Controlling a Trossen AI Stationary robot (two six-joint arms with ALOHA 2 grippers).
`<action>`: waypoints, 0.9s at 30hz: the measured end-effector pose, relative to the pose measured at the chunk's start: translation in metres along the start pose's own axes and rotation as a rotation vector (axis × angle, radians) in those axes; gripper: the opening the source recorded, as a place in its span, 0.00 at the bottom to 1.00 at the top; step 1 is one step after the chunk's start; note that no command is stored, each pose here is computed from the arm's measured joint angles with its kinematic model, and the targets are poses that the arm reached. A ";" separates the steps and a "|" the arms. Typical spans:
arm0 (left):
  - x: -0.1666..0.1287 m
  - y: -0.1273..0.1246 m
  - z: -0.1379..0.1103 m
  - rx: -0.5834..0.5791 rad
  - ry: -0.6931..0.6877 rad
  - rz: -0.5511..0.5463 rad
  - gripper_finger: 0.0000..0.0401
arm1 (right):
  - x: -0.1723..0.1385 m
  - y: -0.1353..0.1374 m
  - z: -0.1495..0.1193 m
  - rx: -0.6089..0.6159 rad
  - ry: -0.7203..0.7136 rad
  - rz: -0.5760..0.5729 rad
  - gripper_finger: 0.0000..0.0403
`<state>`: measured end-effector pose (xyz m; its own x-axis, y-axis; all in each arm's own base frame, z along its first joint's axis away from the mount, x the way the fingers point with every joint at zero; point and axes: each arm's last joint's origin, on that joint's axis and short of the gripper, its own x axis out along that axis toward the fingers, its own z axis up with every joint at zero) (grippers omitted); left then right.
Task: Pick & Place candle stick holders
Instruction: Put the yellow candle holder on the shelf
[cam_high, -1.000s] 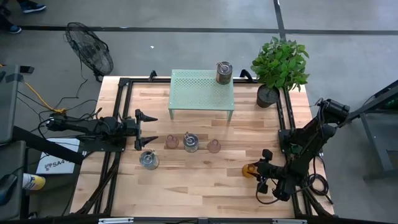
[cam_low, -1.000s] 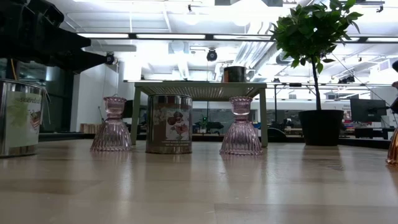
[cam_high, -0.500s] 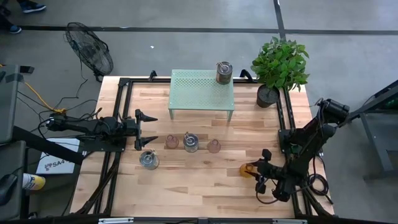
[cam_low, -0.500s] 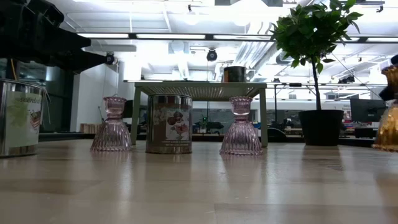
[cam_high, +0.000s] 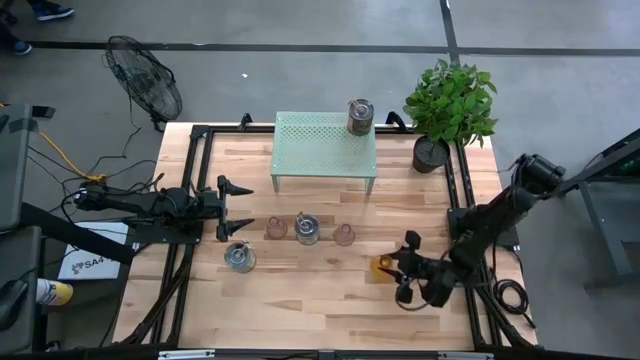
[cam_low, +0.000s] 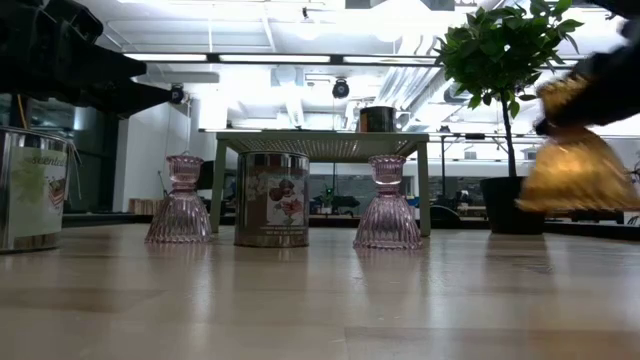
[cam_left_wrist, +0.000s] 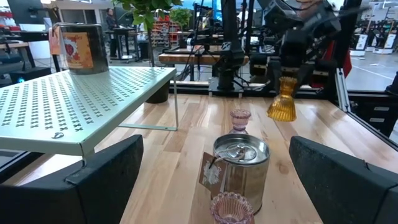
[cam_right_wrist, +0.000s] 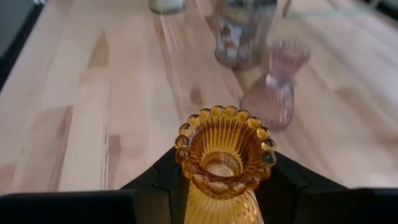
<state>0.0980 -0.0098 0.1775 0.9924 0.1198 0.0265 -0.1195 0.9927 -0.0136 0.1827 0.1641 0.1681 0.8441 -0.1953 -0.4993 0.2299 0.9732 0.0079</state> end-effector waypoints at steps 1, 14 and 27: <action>0.000 0.000 0.000 0.000 0.000 0.000 1.00 | 0.000 -0.002 0.006 -0.005 -0.009 0.013 0.34; 0.000 0.000 0.000 0.000 -0.001 -0.001 1.00 | 0.000 -0.046 0.066 -0.098 -0.095 0.146 0.34; 0.000 0.000 0.001 -0.003 -0.008 -0.005 1.00 | 0.018 -0.082 0.085 -0.123 -0.095 0.142 0.34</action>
<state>0.0980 -0.0100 0.1783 0.9928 0.1151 0.0345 -0.1146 0.9933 -0.0164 0.2200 0.0707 0.2318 0.9072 -0.0597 -0.4164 0.0492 0.9981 -0.0359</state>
